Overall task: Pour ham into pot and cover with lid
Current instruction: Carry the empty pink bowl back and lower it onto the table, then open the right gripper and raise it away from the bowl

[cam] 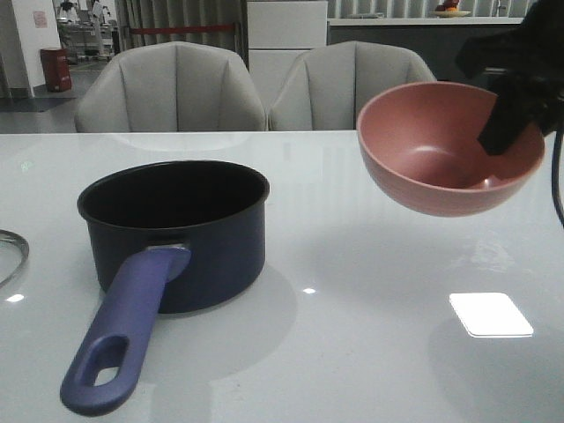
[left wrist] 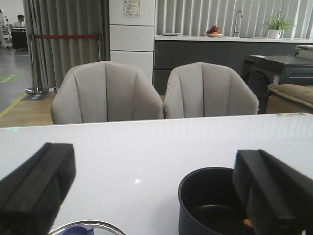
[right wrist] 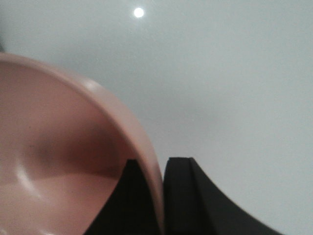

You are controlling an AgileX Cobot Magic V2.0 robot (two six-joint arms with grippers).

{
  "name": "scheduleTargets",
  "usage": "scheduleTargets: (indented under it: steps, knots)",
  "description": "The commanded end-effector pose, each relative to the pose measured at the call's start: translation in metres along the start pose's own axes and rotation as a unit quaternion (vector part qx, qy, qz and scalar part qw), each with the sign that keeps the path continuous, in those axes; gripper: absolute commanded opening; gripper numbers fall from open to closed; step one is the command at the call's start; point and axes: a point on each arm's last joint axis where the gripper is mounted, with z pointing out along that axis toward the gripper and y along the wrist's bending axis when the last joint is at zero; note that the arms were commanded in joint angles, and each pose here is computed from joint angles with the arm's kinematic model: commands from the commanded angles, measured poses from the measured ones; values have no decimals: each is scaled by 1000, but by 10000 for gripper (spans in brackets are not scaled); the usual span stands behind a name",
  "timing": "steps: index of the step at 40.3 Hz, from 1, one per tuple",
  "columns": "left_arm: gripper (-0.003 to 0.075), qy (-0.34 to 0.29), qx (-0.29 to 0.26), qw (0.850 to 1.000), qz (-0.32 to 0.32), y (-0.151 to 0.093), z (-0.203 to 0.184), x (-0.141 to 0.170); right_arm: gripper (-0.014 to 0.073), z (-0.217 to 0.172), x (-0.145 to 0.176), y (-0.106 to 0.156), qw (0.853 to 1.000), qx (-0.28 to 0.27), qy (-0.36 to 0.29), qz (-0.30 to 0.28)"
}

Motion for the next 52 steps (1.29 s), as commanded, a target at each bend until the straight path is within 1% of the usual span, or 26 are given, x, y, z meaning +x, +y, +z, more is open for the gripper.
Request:
scheduleTargets:
  steps: [1,10,13,18,20,22,24,25,27,30,32,36,42,47,52]
  knots:
    - [679,-49,1,999,-7,0,-1,-16,139,-10,-9,-11,999,11,-16,31]
    - [679,-49,1,999,-7,0,-1,-16,141,13,-2,-39,994,14,35,98]
    - [679,-49,1,999,-7,0,-1,-16,141,21,1,-45,993,17,50,107]
    - [679,-49,1,999,-7,0,-1,-16,143,35,4,-48,991,18,71,111]
    - [679,-49,1,999,-7,0,-1,-16,159,40,5,-49,991,18,77,111]
    - [679,-49,1,999,-7,0,-1,-16,213,45,6,-50,991,17,84,99]
    - [679,-49,1,999,-7,0,-1,-16,308,47,5,-50,992,16,86,93]
    - [679,-49,1,999,-7,0,-1,-16,335,47,4,-50,992,16,87,93]
    - [679,-49,1,999,-7,0,-1,-16,433,47,2,-50,992,15,87,92]
    - [679,-49,1,999,-7,0,-1,-16,511,42,-4,-49,993,14,81,83]
    - [679,-49,1,999,-7,0,-1,-16,531,38,-7,-48,995,11,80,65]
    - [679,-49,1,999,-7,0,-1,-16,528,26,-12,-45,997,8,62,40]
    - [679,-49,1,999,-7,0,-1,-16,528,-3,-18,-36,1000,7,9,19]
    - [679,-49,1,999,-7,0,-1,-16,528,-32,-20,-16,999,0,-44,-18]
    - [679,-49,1,999,-7,0,-1,-16,528,-57,-9,4,994,-9,-101,-46]
